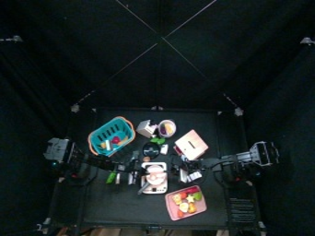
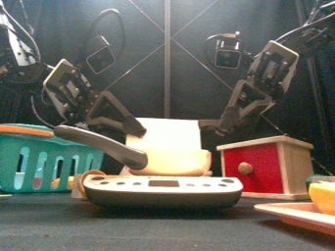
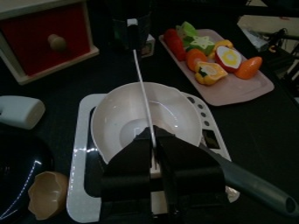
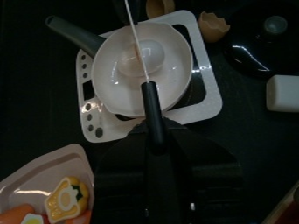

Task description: Cut egg

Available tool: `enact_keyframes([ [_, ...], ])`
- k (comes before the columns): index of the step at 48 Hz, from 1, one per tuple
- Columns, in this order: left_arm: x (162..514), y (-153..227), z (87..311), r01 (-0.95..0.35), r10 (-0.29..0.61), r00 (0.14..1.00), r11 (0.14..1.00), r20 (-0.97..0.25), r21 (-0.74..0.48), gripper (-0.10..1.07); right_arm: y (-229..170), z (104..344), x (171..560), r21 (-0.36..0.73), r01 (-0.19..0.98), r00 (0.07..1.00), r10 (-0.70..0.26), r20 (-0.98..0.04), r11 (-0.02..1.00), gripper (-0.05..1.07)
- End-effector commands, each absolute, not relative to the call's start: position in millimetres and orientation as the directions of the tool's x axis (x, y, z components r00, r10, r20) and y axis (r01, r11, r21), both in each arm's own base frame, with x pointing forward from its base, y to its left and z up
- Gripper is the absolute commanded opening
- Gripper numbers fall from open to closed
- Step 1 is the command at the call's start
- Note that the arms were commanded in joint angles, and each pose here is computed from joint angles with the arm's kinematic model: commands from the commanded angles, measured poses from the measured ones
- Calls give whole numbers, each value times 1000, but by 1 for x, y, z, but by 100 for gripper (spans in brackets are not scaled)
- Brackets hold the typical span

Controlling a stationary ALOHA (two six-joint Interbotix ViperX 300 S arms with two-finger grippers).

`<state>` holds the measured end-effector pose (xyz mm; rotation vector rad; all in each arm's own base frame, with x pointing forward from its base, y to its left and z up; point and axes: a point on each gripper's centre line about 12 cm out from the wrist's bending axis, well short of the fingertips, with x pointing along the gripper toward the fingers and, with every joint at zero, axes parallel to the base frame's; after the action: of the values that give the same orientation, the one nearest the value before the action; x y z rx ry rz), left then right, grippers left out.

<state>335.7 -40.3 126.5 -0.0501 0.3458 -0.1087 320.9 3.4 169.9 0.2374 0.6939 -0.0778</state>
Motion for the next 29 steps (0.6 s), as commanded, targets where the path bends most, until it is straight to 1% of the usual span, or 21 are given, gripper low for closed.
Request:
enact_keyframes([
  [1,337,-47,129,121,-135,936,991,-325,-62,39,-2,179,319,200,164,783,-4,-622,966,48],
  [20,337,-47,124,121,-134,931,991,-340,-62,39,-1,177,319,201,166,778,-3,-628,965,48],
  [29,337,-47,119,117,-133,921,991,-367,-65,39,0,173,320,204,170,770,0,-638,964,48],
])
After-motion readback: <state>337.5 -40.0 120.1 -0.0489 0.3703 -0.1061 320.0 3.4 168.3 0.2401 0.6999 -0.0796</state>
